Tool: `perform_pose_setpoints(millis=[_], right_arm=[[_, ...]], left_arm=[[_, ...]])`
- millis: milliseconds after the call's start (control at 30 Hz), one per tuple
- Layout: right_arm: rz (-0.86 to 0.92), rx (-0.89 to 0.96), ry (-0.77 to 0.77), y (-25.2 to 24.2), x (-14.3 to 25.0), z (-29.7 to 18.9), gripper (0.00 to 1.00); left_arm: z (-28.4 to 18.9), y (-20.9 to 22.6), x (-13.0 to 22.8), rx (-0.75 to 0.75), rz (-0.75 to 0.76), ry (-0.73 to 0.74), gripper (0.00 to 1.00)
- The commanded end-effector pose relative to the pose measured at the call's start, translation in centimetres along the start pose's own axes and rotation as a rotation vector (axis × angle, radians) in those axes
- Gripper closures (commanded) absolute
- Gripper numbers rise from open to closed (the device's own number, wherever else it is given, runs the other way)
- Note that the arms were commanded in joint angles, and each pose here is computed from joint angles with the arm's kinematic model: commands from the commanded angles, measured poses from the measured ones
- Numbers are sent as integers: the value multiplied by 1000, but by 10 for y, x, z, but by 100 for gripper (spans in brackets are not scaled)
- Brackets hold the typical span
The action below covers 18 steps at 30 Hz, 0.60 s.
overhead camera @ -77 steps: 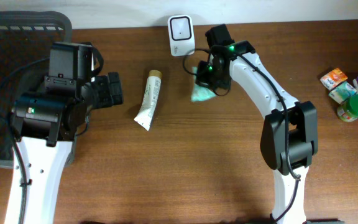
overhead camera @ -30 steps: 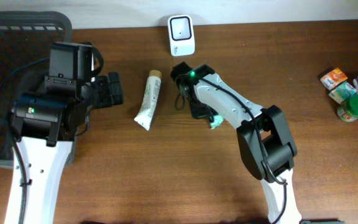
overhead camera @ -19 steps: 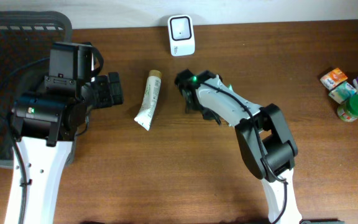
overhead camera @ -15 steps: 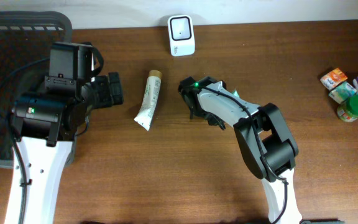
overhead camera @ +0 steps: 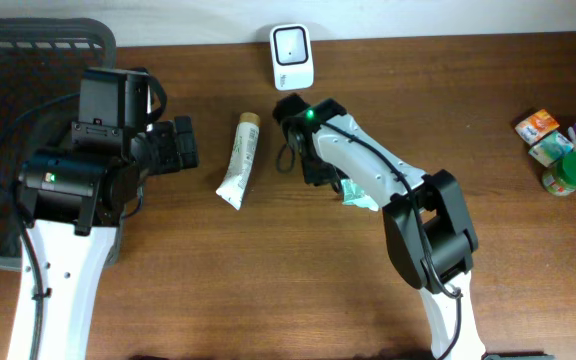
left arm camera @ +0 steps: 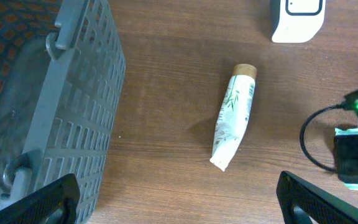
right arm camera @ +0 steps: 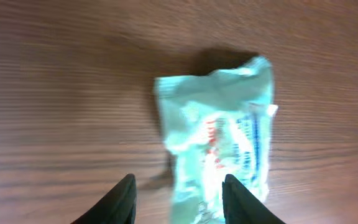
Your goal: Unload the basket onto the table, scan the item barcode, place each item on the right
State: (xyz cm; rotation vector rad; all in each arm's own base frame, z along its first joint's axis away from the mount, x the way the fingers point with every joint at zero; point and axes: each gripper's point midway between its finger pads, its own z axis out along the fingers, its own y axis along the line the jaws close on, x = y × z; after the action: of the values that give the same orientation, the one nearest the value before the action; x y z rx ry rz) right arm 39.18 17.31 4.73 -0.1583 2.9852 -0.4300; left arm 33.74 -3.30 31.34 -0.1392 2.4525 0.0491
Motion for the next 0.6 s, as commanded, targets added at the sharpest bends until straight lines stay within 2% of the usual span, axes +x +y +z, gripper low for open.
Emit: perform_pose_setpoints(millis=[0,167,200,367,567], right_arm=[[-8,-94,24,9,-3,-17,48],[-11,-94,71,-25,-7,-18,25],[-32,-139,95,-30,-7,-15,23],[-213,-554,184,-30,6,-16,23],[-244,-632,238,-66,24,5,21]], left_arm=[[0,4,-1,-16,13,-3,1],[0,4,-1,-16,13,-3,1],[0,4,-1,-16,13,-3,1],[0,4,-1,-16,13,-3,1],[0,4,-1,-16,13,-3,1]])
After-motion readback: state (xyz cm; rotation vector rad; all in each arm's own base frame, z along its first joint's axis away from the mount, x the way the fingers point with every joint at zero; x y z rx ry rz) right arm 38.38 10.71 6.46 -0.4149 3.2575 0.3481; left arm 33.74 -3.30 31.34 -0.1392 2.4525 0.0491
